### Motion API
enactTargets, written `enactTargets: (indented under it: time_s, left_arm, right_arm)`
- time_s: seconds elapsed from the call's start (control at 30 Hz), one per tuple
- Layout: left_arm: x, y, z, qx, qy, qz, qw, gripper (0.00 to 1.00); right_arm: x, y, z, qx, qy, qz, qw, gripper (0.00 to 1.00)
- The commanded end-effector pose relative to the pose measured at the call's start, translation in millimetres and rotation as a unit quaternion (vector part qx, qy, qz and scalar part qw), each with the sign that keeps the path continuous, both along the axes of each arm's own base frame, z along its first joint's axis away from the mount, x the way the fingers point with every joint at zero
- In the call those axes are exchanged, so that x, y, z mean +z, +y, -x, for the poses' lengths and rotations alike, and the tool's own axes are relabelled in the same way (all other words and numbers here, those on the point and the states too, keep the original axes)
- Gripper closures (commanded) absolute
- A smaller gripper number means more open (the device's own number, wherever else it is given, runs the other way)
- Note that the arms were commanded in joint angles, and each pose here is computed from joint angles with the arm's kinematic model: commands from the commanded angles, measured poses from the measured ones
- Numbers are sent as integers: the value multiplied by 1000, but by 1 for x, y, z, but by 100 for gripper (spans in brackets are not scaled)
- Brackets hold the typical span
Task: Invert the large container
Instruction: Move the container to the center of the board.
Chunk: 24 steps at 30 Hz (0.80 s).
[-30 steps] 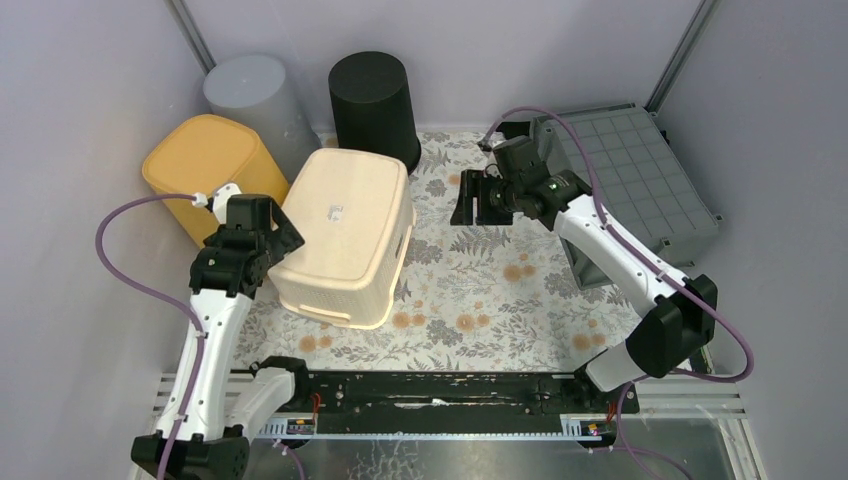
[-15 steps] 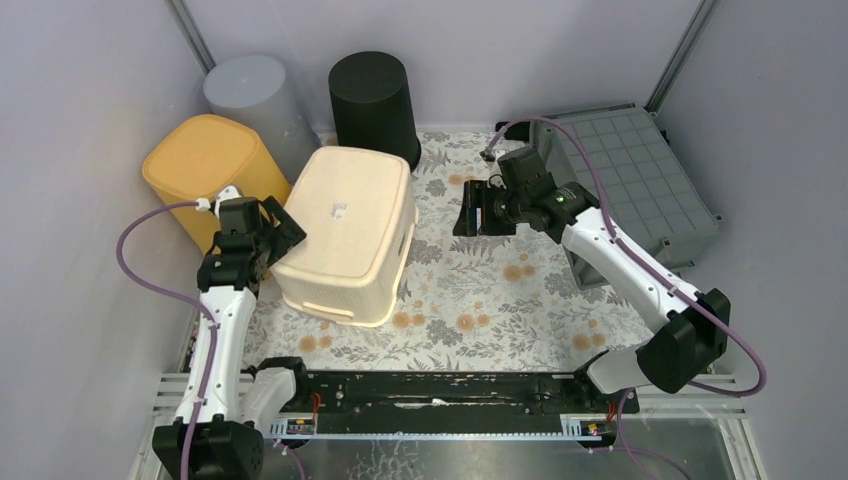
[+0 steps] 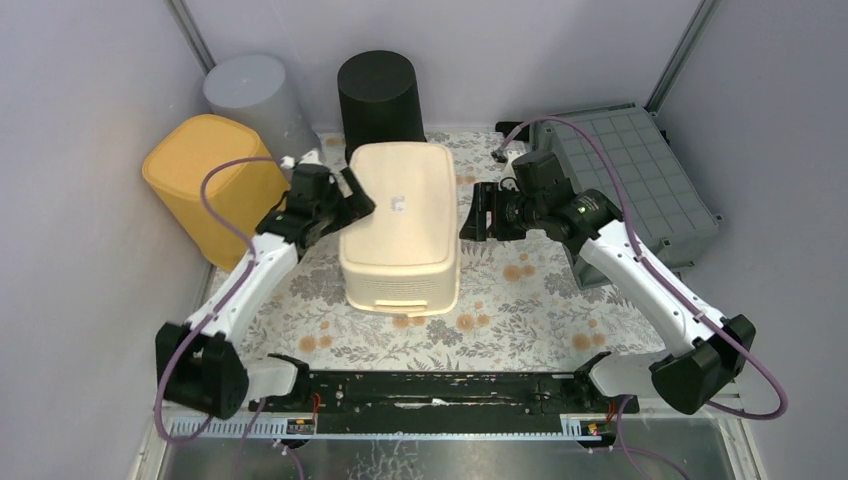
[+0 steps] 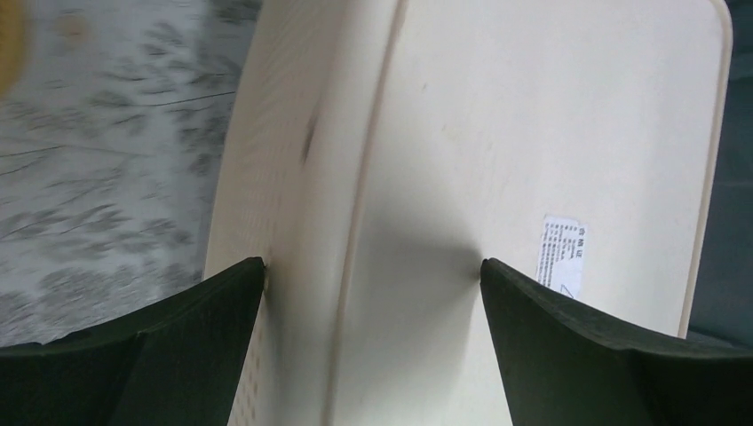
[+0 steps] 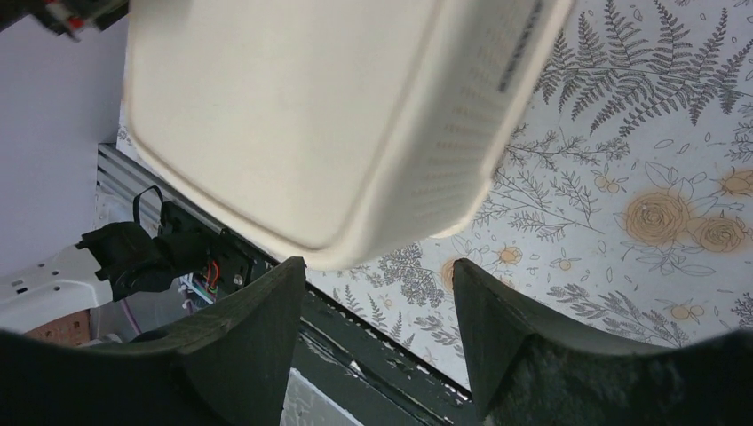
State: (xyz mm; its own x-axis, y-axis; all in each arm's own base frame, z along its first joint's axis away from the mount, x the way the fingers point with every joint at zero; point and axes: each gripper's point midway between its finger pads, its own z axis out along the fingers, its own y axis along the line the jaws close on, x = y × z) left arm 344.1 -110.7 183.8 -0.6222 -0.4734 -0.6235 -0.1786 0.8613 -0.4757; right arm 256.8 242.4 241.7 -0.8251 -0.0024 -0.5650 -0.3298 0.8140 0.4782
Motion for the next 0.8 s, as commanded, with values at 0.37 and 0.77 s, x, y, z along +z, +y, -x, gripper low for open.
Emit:
enactTargets:
  time_s: [0.37,0.77]
  left_arm:
    - [6,-145,-121,-120,-56,22,991,3]
    - [44,-171,-154,-186,-109,12,976,0]
  right_arm:
    - [24,-17,55,20,10,-32,999,32]
    - [5,-8,87,57,40,-39,997,34]
